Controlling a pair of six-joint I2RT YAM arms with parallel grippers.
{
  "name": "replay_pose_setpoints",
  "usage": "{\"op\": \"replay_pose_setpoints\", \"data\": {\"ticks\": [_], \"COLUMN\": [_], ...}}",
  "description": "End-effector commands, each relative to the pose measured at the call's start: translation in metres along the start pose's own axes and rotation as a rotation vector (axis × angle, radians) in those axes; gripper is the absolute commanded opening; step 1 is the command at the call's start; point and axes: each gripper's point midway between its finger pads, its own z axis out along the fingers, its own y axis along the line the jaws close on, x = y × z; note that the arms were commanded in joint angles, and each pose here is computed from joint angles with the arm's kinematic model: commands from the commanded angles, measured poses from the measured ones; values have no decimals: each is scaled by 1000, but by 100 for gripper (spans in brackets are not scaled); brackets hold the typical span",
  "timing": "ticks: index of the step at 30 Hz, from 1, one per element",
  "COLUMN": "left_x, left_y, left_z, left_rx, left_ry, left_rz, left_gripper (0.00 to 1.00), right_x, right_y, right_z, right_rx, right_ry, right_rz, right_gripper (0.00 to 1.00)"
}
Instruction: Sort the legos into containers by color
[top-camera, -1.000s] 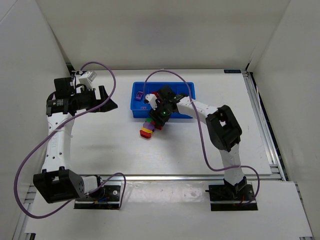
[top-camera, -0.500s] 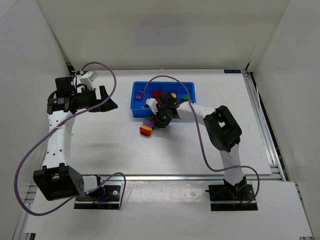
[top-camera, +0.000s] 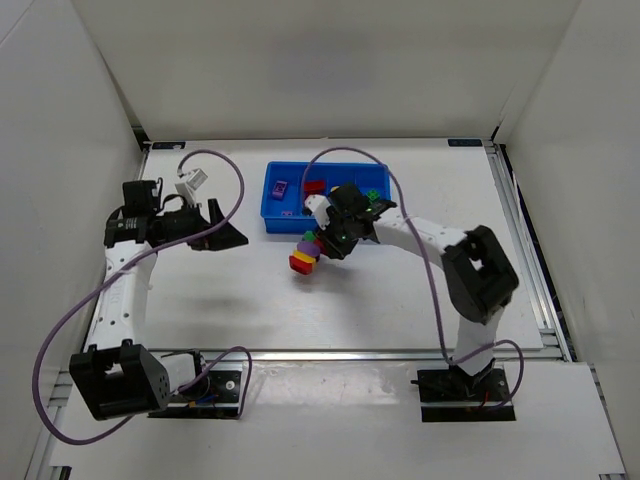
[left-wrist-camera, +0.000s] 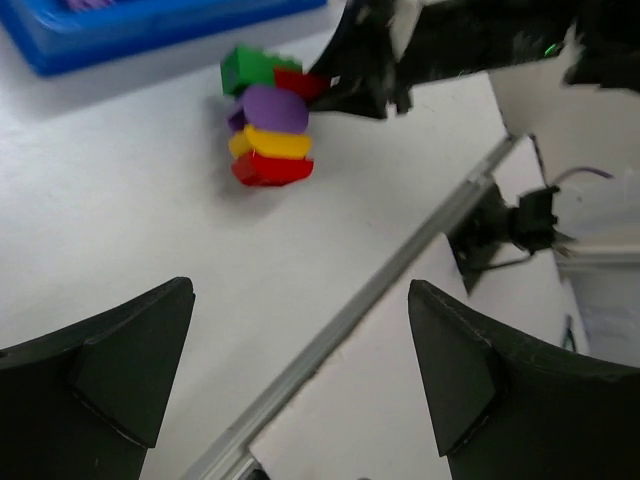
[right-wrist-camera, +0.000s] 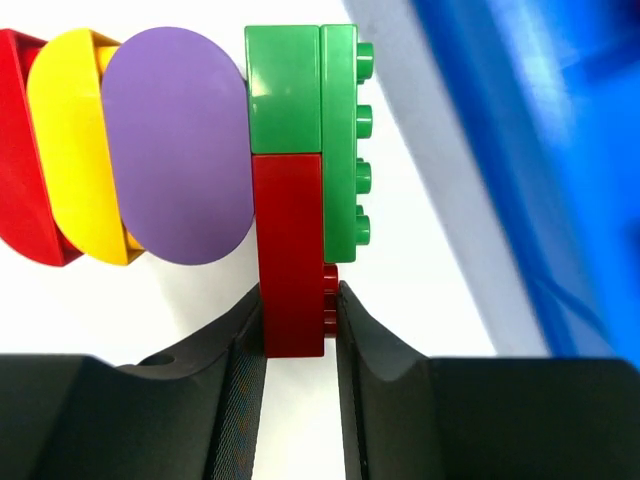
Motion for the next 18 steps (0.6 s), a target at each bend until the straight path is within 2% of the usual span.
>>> {"op": "replay_pose_setpoints", "data": {"ticks": [1, 5, 8, 14, 18], "left_x": [15, 17, 5, -29, -48], "left_y": [-27, -34, -39, -33, -35], "left_z": [3, 15, 22, 31, 35], "left_rx": [168, 292, 420, 517, 540], "left_ry": [18, 67, 80, 73, 70], "left_rz": [10, -46, -110, -146, -117], "left_gripper": [100, 99, 95, 93, 92], "right_x": [-51, -76, -88, -93, -98], "right_y": [10, 7, 5, 0, 1], "right_z": [-72, -115, -129, -131, -129], "right_rx": [41, 104, 136, 176, 181], "right_ry": [-177, -277, -319, -341, -350], "right_rz": [20, 81, 99, 86, 62], "right_gripper": [0, 0, 0, 0, 0]}}
